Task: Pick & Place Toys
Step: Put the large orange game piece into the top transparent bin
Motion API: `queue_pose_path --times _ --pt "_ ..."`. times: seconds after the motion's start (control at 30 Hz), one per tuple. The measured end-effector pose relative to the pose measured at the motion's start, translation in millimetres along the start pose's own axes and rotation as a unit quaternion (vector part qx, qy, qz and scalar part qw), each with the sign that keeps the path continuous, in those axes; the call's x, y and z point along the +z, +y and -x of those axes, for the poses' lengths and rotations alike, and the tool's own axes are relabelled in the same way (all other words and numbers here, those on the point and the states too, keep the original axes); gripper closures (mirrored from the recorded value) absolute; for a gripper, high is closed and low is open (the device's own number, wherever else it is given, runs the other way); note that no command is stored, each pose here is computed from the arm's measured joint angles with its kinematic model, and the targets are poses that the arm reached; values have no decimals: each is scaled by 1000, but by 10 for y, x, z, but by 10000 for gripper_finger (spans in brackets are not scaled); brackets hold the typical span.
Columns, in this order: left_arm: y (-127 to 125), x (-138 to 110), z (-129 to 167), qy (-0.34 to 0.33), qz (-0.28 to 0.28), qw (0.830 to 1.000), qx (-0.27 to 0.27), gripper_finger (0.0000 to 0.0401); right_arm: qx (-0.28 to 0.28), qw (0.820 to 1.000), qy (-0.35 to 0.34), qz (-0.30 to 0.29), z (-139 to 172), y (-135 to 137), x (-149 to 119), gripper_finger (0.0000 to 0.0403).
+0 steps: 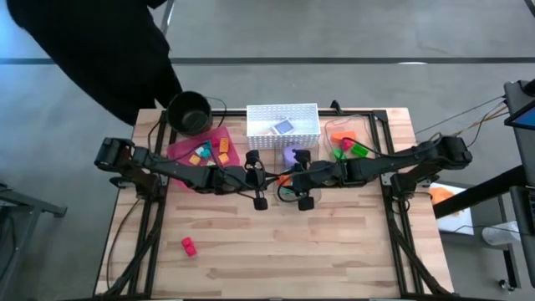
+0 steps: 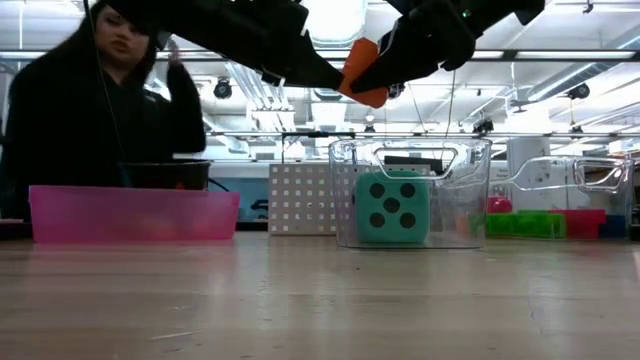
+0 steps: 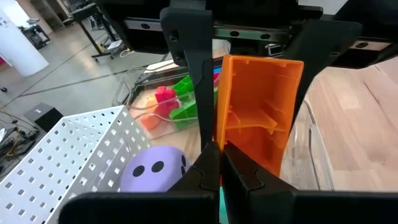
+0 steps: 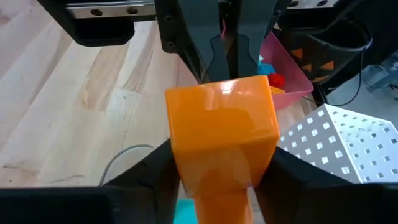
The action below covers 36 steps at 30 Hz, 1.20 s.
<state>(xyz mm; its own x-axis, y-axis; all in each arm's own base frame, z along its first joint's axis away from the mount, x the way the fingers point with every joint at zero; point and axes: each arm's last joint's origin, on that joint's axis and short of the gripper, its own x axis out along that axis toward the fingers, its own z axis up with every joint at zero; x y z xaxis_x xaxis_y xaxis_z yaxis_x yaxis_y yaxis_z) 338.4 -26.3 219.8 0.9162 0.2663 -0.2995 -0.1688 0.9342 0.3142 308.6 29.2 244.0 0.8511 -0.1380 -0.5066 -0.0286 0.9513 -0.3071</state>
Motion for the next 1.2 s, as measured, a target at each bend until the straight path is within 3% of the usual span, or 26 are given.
queue_pose_path --times 0.17,0.47,0.93,1.2 --pt "-1 -1 0 0 0 1000 -1 401 0 1000 0 0 1 0 0 267" --pt "0 1 0 -1 1 1000 0 401 9 1000 -1 0 0 6 -3 210" --pt "-1 -1 -1 -1 1 1000 0 401 10 1000 -2 -2 1 3 -2 264" --pt "-1 0 -1 -1 2 1000 0 399 9 1000 -2 -3 -1 -4 -3 246"
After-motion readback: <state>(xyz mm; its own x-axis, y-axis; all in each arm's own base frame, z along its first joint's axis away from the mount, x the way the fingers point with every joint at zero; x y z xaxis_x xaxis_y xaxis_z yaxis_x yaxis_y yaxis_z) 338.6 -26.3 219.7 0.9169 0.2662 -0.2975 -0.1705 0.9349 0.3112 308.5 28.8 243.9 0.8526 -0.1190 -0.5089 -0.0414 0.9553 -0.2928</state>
